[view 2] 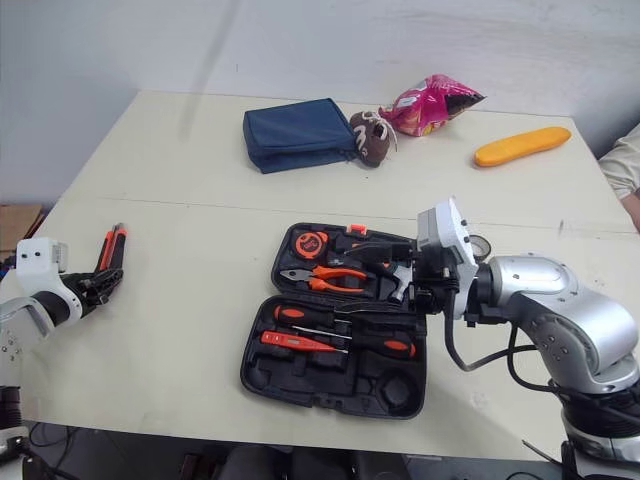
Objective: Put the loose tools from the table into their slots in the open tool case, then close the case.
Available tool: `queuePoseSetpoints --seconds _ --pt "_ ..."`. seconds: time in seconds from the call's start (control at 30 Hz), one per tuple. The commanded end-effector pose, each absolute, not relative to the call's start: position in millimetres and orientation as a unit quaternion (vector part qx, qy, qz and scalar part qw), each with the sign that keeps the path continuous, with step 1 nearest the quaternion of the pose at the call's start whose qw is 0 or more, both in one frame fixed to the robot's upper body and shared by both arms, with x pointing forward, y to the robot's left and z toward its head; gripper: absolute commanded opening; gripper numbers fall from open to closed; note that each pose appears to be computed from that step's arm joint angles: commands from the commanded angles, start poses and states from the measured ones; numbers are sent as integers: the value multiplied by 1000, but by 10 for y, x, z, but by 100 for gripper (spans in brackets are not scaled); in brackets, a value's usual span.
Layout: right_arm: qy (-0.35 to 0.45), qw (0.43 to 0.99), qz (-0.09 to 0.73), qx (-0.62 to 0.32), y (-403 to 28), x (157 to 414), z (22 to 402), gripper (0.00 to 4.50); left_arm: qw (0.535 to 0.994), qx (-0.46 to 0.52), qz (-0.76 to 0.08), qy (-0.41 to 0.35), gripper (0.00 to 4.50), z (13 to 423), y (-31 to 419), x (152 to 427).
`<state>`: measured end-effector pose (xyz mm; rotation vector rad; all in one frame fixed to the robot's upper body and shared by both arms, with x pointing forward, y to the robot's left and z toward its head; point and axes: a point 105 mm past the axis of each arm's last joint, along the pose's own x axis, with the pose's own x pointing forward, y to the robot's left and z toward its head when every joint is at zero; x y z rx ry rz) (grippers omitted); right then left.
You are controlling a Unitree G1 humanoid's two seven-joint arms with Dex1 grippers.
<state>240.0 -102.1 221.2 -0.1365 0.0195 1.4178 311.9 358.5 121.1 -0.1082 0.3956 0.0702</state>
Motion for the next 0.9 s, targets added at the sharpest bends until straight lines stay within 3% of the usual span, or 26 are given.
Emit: queuePoseSetpoints --seconds 0.03,0.1,0.23,0.43,0.77,0.9 --pt "7 758 647 -87 -1090 2331 2250 450 990 50 -72 110 164 1770 3172 3263" --pt "11 759 644 -93 -1114 2329 2229 450 985 86 -109 105 164 1804 3030 3265" --pt "46 765 635 -98 -1201 2223 2077 450 895 176 -403 71 164 1935 1899 3061" --pt "104 767 618 -136 -1321 2055 1790 450 790 194 -571 109 164 1851 1383 2759" --pt "128 790 588 -117 -1366 1815 1694 450 640 226 -712 178 164 1469 1064 2341" --pt "150 792 584 -99 -1382 1683 1650 450 617 238 -725 191 164 1358 992 2316"
